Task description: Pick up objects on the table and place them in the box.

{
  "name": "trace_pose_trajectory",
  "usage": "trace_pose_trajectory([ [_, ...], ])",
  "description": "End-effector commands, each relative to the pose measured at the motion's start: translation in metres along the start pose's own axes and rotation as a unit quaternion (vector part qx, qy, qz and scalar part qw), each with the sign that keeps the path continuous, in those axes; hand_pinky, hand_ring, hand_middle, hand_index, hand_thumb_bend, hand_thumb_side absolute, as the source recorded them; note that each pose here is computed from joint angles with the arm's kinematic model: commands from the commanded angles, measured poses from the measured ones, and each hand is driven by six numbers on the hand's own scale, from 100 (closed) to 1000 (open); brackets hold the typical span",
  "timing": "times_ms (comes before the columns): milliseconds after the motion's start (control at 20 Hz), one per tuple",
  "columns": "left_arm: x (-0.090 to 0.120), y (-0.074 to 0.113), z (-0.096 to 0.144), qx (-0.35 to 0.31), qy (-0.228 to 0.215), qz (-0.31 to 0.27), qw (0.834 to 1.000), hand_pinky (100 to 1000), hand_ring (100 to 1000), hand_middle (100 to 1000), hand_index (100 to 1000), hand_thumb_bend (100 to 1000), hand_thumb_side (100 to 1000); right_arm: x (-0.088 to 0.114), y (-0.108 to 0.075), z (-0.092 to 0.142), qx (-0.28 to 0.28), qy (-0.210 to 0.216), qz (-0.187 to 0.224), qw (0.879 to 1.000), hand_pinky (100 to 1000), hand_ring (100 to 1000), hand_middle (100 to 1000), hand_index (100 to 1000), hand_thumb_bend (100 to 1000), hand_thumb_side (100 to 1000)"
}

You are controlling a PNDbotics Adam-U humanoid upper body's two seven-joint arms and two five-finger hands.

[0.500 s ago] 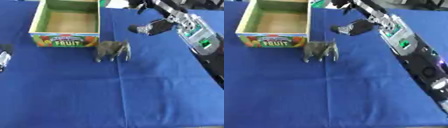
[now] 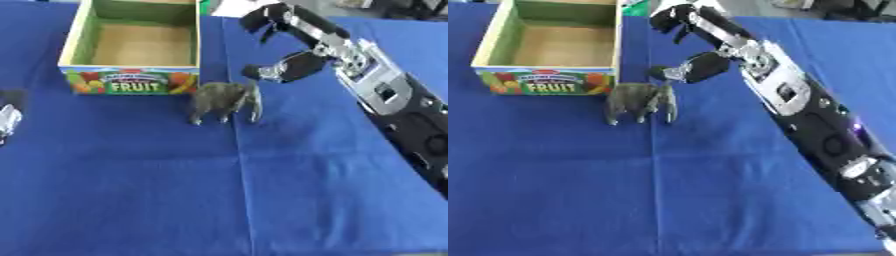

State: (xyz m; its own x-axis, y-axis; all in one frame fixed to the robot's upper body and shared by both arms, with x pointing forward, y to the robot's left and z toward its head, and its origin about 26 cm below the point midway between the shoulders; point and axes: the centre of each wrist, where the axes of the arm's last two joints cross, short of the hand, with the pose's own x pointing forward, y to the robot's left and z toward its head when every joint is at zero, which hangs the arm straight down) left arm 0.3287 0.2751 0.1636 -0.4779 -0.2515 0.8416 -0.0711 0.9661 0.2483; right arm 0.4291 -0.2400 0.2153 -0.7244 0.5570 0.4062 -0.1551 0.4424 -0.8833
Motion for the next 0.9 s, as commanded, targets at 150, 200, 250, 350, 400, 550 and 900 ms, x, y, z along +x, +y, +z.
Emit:
trace_pose_trajectory([
  [150,0.007,0.003,-0.004,-0.003,-0.013,-0.005,1.0,468,607,571,690,441,100,-0.004,0.0,-0.004,0.015,0.004,0.018,1.0,670,795,757,864,493,426],
  [200,0.006,0.003,-0.003,-0.003,-0.013,-0.005,1.0,468,607,571,690,440,100,-0.005,0.002,-0.005,0.018,0.006,0.017,1.0,670,795,755,864,492,426],
  [250,0.006,0.003,-0.003,-0.003,-0.012,-0.005,1.0,468,607,571,690,440,100,-0.006,0.004,-0.005,0.021,0.007,0.017,1.0,670,794,754,863,492,427],
  [350,0.006,0.003,-0.003,-0.003,-0.012,-0.004,1.0,468,607,571,690,440,100,-0.009,0.008,-0.006,0.027,0.011,0.016,0.999,671,793,751,863,516,388],
  [400,0.006,0.003,-0.003,-0.003,-0.013,-0.005,1.0,468,607,571,690,439,100,-0.011,0.01,-0.006,0.03,0.014,0.015,0.999,671,792,751,863,490,429],
  [550,0.006,0.003,-0.003,-0.003,-0.012,-0.004,1.0,468,607,571,690,439,100,-0.014,0.017,-0.007,0.04,0.018,0.015,0.999,671,792,751,864,490,430],
  [900,0.006,0.003,-0.003,-0.003,-0.011,-0.004,1.0,468,607,571,690,437,100,-0.019,0.027,-0.01,0.054,0.022,0.015,0.998,671,791,747,863,487,432],
])
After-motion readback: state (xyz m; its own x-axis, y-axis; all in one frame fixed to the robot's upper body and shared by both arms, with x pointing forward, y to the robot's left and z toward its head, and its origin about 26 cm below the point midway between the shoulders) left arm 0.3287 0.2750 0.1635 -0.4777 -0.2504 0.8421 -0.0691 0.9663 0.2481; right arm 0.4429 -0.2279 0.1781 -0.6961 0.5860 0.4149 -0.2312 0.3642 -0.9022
